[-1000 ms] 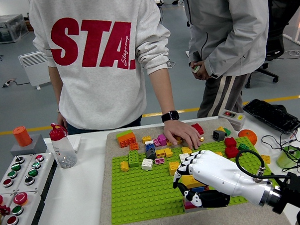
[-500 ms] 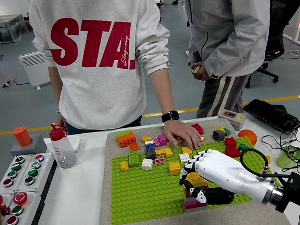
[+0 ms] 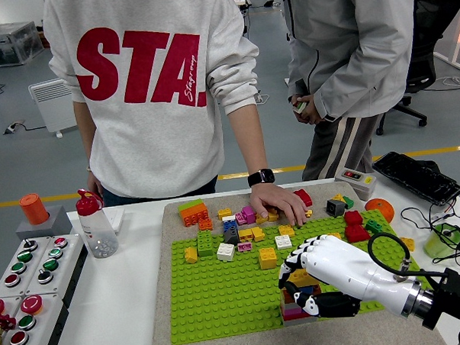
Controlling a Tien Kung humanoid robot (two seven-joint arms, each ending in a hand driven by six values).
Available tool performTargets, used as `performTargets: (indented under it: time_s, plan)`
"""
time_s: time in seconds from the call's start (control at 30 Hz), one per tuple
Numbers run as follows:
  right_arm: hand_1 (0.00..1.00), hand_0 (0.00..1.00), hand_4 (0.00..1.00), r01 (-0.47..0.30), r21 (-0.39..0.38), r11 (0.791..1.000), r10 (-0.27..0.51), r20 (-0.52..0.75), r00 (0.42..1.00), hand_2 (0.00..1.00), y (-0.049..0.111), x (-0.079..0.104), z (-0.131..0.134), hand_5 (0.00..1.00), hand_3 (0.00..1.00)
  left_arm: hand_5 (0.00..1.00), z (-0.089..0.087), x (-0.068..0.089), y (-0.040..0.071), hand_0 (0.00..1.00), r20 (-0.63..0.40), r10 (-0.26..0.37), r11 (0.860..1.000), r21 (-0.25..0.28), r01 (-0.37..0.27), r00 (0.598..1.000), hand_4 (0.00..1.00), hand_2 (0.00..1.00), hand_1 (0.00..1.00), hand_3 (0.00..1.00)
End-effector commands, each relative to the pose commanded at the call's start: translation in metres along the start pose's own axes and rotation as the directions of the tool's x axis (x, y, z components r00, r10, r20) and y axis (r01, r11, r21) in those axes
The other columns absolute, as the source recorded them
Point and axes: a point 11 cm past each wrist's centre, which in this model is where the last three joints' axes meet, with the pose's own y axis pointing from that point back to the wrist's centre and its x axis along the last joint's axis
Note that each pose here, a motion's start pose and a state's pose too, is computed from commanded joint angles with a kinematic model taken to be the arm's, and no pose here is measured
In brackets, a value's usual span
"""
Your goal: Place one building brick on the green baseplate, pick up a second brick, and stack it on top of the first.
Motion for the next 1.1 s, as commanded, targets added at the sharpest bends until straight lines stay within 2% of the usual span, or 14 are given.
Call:
performTargets:
  time_s: [1.1]
  plan:
    - [0.569, 0.529, 0.308, 0.006, -0.039, 0.999, -0.005, 0.005, 1.000, 0.558, 0.003, -0.003, 0.011, 0.374, 0.522, 0.998, 0.002, 0.000, 0.000, 0.662, -0.002, -0.001, 1.000, -0.006, 0.001, 1.000, 0.290, 0.689, 0.687, 0.576]
